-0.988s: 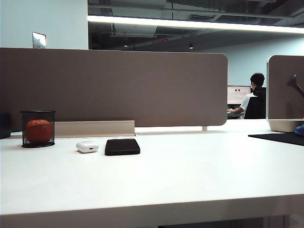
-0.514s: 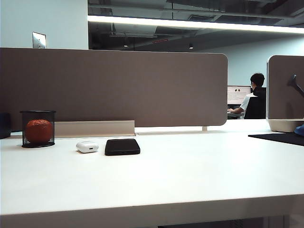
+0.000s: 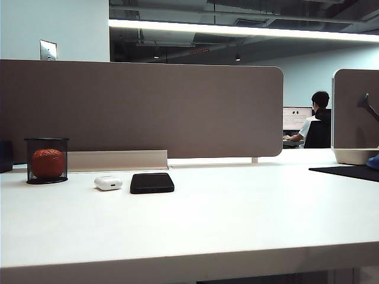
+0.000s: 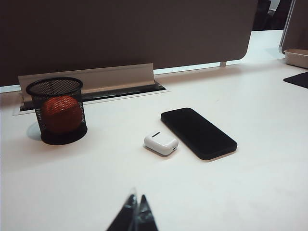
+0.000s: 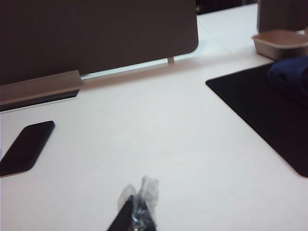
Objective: Find the wireless headphone case on the desktop and place it on the left side of the phone.
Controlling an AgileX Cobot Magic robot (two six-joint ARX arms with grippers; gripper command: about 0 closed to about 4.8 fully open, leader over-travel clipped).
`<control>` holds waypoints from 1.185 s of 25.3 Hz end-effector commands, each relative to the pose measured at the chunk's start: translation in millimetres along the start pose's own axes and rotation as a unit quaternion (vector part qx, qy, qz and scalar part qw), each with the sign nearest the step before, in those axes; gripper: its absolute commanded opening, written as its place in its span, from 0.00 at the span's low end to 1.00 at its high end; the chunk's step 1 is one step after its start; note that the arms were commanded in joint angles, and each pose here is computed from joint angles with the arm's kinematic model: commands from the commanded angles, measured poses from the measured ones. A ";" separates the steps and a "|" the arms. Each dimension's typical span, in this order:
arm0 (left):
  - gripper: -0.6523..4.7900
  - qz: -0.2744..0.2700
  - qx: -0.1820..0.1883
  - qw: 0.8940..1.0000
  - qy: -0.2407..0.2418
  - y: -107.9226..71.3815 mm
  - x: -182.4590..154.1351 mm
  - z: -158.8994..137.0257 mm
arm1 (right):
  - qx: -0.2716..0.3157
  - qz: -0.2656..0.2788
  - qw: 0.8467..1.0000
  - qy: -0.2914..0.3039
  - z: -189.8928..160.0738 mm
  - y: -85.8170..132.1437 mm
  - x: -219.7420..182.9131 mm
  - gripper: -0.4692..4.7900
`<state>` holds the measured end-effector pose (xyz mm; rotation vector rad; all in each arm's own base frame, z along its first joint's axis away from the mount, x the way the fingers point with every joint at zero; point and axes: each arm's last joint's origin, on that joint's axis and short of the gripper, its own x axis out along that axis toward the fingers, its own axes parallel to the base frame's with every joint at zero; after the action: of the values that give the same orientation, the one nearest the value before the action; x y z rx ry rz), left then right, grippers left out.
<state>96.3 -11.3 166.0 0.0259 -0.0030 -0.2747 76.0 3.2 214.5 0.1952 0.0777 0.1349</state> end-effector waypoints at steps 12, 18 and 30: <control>0.11 0.001 0.008 1.000 -0.012 0.2 -0.1 2.6 | -0.050 0.007 0.997 -0.052 -31.8 -9.2 19.6 0.08; 0.11 0.002 0.021 0.999 -0.034 0.3 -0.3 6.9 | -0.080 0.004 0.996 -0.044 -42.1 -11.7 22.9 0.08; 0.11 0.002 0.021 0.999 -0.036 0.3 -0.3 7.3 | -0.090 0.000 0.995 -0.033 -46.3 -12.8 23.7 0.09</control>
<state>96.1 -11.3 172.0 0.0570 -0.0683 -0.2725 97.0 2.7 163.8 0.0243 0.0124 0.1330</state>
